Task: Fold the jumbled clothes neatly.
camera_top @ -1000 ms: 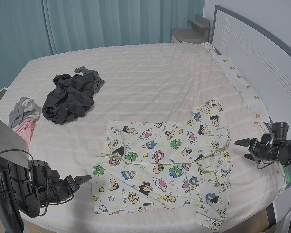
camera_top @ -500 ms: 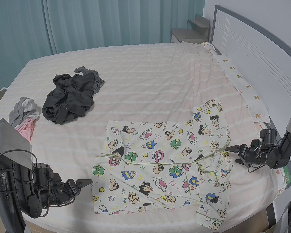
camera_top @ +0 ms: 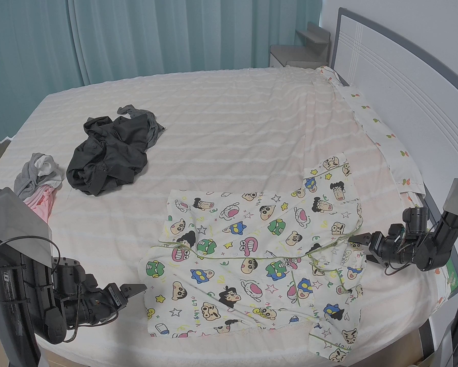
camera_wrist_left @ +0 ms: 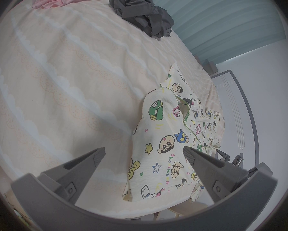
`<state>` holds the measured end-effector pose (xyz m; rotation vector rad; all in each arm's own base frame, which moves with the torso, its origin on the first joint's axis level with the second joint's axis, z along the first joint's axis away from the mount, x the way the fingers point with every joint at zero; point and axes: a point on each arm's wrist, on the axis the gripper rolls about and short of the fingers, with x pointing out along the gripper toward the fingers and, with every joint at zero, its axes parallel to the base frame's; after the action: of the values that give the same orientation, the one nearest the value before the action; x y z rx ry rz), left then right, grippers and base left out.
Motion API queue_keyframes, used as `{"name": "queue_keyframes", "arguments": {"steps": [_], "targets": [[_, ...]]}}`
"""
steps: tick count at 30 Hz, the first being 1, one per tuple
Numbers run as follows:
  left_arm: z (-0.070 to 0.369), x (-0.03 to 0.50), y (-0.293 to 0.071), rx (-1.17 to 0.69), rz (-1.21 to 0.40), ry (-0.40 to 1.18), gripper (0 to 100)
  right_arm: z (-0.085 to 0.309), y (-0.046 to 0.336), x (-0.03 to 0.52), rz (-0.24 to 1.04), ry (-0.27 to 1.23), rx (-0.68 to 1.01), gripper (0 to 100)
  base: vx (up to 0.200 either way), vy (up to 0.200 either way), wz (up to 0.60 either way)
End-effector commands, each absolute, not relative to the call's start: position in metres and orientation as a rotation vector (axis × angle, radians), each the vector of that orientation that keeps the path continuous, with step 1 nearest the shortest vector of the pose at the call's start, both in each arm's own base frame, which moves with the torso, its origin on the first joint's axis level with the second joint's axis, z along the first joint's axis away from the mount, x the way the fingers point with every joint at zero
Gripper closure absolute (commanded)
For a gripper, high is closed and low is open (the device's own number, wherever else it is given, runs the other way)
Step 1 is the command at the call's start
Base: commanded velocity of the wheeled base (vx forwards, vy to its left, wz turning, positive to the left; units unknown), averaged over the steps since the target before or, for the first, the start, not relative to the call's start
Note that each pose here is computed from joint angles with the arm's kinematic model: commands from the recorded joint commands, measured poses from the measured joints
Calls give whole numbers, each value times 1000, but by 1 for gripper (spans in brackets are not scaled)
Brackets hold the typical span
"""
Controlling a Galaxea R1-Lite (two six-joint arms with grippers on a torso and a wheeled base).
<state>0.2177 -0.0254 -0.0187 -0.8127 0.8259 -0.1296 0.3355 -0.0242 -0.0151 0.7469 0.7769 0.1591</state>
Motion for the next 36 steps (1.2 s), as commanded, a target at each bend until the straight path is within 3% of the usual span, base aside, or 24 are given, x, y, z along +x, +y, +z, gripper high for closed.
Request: {"name": "queue_keyframes", "arguments": {"steps": [1,20,28,36], "targets": [[-19,215,-25,-812,-129,828,0,-24,-24,338,152,794,754,100,0,0,0],[-19,215,-25,-812,-128,829,0,-16,-35,338,119,762,782,100,0,0,0],[-19,215,-25,-812,-129,828,0,11,-87,326,-1,631,803,100,0,0,0],[-19,216,-25,-811,-125,826,0,13,-101,323,-56,600,803,100,0,0,0]]}}
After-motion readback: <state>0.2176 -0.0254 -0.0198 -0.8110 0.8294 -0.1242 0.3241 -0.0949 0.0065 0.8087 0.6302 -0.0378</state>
